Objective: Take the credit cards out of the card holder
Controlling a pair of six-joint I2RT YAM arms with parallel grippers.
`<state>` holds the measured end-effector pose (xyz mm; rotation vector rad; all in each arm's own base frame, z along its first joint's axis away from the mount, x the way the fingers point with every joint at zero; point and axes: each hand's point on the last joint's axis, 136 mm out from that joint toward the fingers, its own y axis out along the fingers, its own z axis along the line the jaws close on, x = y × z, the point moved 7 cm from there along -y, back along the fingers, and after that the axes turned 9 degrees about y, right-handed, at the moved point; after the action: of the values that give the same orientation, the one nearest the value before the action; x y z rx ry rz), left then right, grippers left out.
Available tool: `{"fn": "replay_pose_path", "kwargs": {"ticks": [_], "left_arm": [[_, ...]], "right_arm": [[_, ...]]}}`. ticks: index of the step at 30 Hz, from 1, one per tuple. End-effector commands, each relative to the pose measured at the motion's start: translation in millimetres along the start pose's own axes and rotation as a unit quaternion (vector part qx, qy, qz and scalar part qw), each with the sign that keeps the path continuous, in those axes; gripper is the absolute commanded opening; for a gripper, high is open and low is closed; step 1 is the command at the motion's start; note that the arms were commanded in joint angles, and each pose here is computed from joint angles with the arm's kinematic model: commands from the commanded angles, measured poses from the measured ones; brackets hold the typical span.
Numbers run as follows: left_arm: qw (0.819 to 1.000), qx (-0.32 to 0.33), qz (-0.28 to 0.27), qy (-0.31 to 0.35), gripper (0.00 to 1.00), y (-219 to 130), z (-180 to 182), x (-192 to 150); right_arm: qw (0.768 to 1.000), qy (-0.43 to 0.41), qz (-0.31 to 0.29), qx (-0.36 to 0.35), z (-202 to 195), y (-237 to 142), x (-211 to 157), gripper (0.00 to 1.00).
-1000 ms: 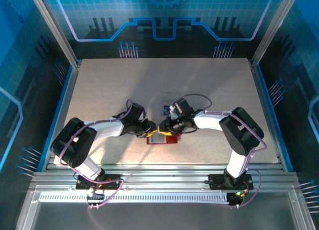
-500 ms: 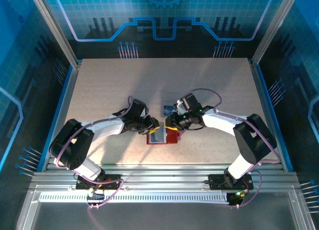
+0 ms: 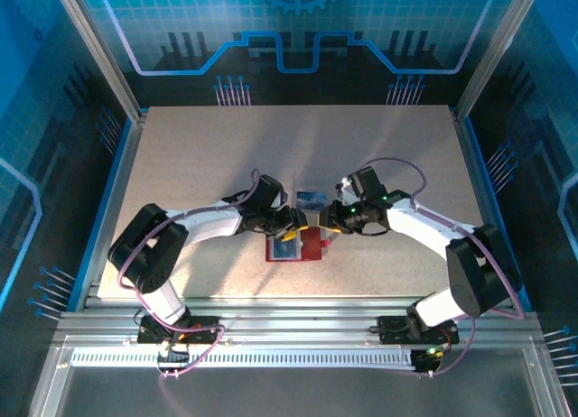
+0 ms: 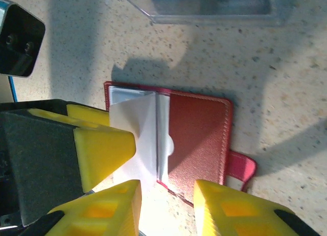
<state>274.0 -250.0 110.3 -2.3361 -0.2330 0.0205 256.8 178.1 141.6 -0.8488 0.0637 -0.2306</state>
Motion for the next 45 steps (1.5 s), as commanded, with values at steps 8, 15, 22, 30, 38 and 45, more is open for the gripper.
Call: {"fn": "replay_pose_path", "kwargs": {"ticks": [8, 15, 22, 30, 38, 45], "left_arm": [[0.999, -0.010, 0.034, 0.010, 0.58, 23, -14, 0], [0.999, -0.005, 0.043, 0.011, 0.60, 29, -14, -3], [0.999, -0.005, 0.038, 0.014, 0.60, 26, -17, -2], [0.999, -0.001, 0.031, 0.020, 0.60, 17, -16, -4], [1.000, 0.000, 0.019, 0.010, 0.60, 3, -5, -7], [1.000, 0.002, 0.000, -0.003, 0.60, -14, 10, -9]], "right_arm": [[1.000, 0.012, -0.001, -0.015, -18, -11, -7, 0.35], [1.000, 0.017, -0.001, -0.010, -24, -10, -9, 0.35], [1.000, 0.017, 0.001, -0.005, -23, -10, -10, 0.35], [1.000, 0.021, 0.005, 0.008, -19, -6, -8, 0.35], [1.000, 0.013, 0.012, 0.010, -10, 1, -6, 0.35], [1.000, 0.000, 0.028, 0.012, 4, 15, -7, 0.35]]}}
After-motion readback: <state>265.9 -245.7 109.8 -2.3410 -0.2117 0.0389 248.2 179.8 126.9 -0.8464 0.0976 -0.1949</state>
